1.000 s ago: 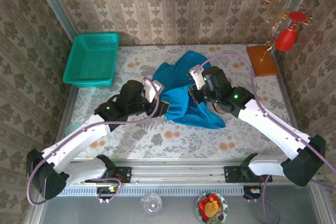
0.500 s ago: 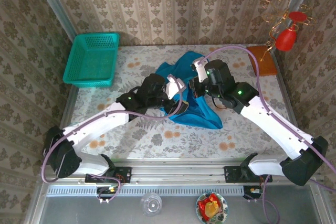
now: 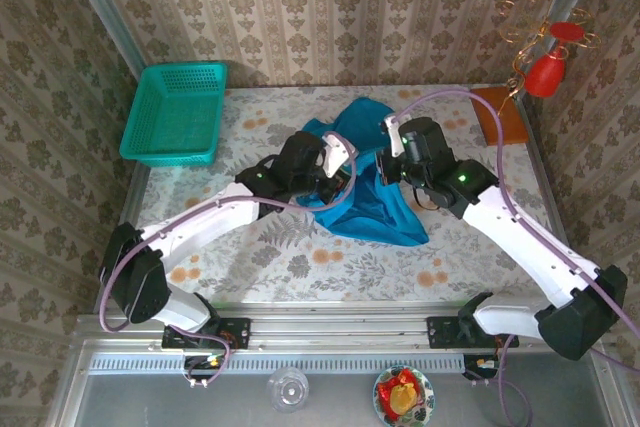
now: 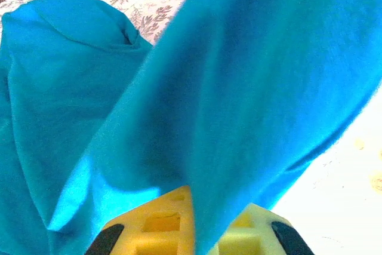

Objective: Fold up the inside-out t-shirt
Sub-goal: Turn the T-shirt inside out at the center of the table.

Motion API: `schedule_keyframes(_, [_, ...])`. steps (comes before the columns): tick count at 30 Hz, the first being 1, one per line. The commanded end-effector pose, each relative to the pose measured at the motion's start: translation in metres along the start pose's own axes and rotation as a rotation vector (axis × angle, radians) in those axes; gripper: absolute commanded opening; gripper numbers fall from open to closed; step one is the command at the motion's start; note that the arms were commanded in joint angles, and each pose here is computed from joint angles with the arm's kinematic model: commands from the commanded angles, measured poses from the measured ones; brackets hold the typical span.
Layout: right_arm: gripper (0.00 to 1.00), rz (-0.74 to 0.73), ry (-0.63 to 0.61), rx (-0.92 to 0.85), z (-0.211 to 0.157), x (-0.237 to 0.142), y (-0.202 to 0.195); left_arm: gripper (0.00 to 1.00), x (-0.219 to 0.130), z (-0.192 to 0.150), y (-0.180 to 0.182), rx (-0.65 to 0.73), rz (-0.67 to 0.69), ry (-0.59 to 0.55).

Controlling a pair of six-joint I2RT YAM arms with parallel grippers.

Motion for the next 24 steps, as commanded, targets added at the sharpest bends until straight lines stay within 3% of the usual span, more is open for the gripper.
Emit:
schedule_keyframes(1, [0.17, -0.159, 0.037, 0.056, -0.022, 0.015, -0.032, 0.00, -0.019, 0.019, 0.009, -0.048, -0.059, -0.064])
schedule_keyframes(8, [0.32, -0.302, 0.133, 0.113, -0.059, 0.010, -0.056, 0.00, -0.023, 0.032, 0.018, -0.098, -0.130, -0.052])
schedule_keyframes(10, [0.36, -0.237, 0.123, 0.122, -0.062, -0.001, -0.050, 0.00, -0.024, 0.036, 0.019, -0.112, -0.153, -0.049])
schedule_keyframes(13, [0.39, -0.022, 0.096, 0.094, -0.072, -0.015, -0.023, 0.00, -0.026, 0.042, 0.019, -0.114, -0.174, -0.053])
schedule_keyframes(15, [0.36, 0.115, 0.056, 0.054, -0.081, -0.023, 0.000, 0.00, -0.028, 0.046, 0.018, -0.107, -0.177, -0.056])
schedule_keyframes(19, [0.24, 0.255, 0.039, 0.067, -0.105, -0.011, 0.027, 0.00, -0.038, 0.053, 0.017, -0.106, -0.182, -0.063])
schedule_keyframes(24, [0.13, 0.174, 0.068, 0.110, -0.125, 0.036, 0.038, 0.00, -0.054, 0.058, 0.011, -0.089, -0.204, -0.083])
Point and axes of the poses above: each hand's point on the last joint's axis, 136 mm out from that joint toward the fingers, its own x axis out along the fingers, its own y axis along the line the jaws close on, z = x × y, the point moved 8 cm from there along -x, back along the fingers, and after that the axes turned 5 degrees about x, right-handed, at the moved point
